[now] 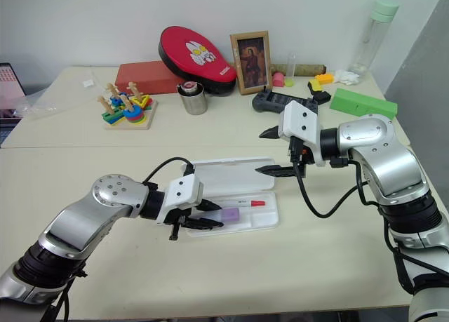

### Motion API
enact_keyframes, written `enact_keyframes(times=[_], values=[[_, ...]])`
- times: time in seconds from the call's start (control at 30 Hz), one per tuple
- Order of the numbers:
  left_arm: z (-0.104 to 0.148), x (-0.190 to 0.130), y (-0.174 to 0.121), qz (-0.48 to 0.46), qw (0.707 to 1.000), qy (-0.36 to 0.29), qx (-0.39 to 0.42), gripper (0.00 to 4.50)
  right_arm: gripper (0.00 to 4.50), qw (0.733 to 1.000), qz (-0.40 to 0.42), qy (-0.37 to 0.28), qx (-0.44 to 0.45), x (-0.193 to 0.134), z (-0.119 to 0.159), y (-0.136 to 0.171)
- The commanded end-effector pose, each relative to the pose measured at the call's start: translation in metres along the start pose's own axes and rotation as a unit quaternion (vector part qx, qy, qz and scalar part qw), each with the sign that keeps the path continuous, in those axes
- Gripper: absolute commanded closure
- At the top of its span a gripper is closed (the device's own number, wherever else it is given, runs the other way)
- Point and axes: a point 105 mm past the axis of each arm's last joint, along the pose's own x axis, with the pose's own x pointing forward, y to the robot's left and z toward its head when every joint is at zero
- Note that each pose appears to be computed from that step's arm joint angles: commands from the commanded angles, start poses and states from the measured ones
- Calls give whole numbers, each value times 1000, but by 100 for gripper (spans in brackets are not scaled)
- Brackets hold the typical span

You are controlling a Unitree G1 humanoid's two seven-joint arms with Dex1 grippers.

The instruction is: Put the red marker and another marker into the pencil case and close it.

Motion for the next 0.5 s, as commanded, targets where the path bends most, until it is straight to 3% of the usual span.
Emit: enact_keyframes(times=[0.03,0.5], values=[[1,3,-5,-11,1000,-2,19,330,57,1000,-17,-10,-22,-9,12,-4],[1,9,0,6,999,-7,31,330,57,998,49,43,-23,-32,-8,22]])
